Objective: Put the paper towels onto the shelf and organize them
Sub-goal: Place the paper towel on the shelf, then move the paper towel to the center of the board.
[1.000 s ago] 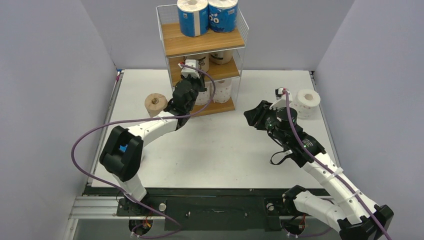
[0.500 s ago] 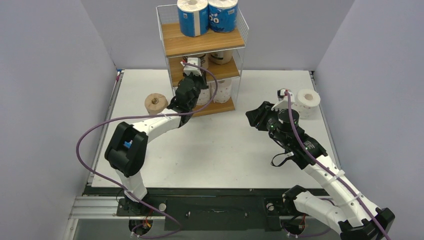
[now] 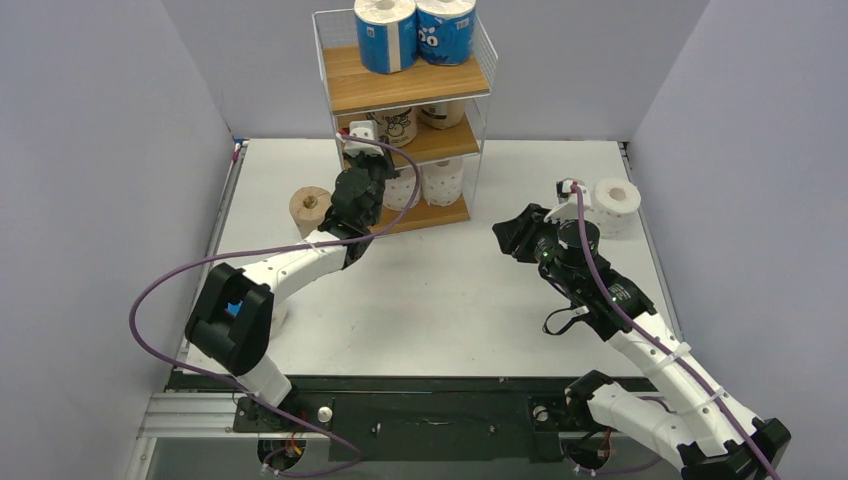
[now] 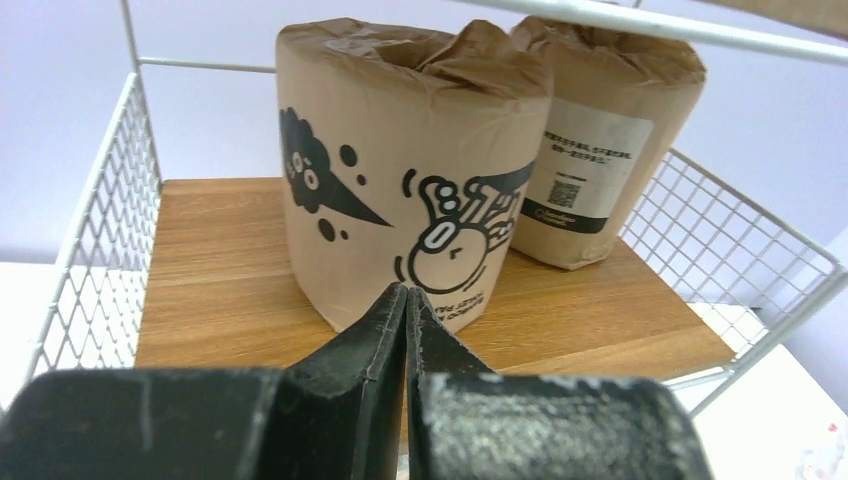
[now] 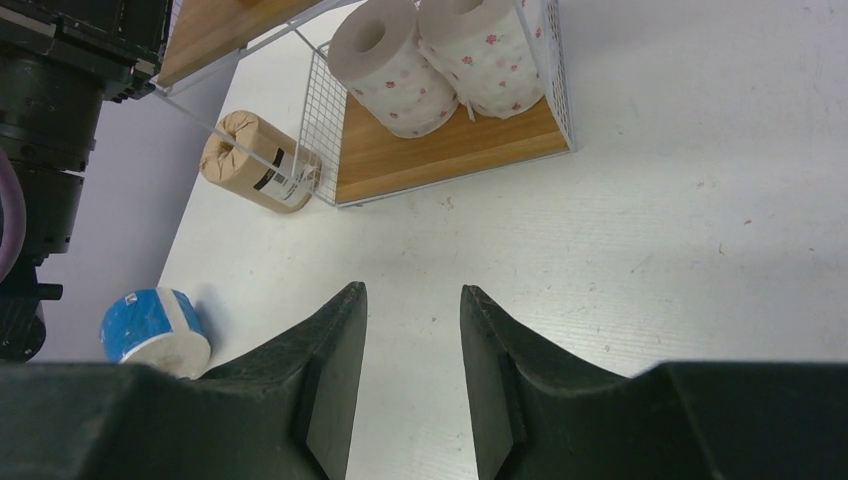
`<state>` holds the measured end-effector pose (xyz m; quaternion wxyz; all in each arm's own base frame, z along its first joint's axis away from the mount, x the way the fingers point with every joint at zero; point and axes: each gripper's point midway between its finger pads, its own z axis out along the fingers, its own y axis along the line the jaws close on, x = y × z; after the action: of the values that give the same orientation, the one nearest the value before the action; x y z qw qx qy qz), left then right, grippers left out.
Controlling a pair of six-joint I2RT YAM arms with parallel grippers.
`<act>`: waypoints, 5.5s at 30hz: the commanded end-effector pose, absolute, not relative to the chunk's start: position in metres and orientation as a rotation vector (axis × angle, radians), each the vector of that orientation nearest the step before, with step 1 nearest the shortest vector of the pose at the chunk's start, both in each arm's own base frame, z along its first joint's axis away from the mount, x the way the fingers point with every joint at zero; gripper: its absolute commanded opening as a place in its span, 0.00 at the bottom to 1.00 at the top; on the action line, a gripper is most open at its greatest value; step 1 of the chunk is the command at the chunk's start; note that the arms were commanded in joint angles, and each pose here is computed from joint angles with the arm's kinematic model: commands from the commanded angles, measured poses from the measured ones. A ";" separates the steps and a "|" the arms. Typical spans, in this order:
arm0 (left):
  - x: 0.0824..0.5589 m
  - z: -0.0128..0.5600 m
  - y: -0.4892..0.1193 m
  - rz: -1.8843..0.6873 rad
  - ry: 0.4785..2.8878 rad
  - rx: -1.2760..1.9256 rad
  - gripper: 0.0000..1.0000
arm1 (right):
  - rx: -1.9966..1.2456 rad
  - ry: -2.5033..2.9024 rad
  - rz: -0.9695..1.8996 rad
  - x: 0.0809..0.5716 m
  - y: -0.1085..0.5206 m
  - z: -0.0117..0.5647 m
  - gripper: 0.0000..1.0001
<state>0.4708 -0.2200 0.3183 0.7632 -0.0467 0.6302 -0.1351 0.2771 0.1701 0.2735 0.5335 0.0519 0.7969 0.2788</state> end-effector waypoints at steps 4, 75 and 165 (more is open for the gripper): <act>0.483 0.345 -0.204 -0.211 1.303 -0.170 0.02 | 0.121 1.837 0.668 0.278 0.167 0.289 0.36; 0.352 0.362 -0.231 -0.367 1.416 0.036 0.84 | 0.146 1.886 0.641 0.271 0.161 0.270 0.38; 0.380 0.218 -0.016 -0.235 1.994 -0.872 0.42 | 0.166 2.059 0.428 0.260 0.132 0.195 0.62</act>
<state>0.4036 0.0000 0.1607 0.4008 -0.3831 0.8293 -0.0690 0.2543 0.1336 0.1787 0.4740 0.0640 0.8604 0.1757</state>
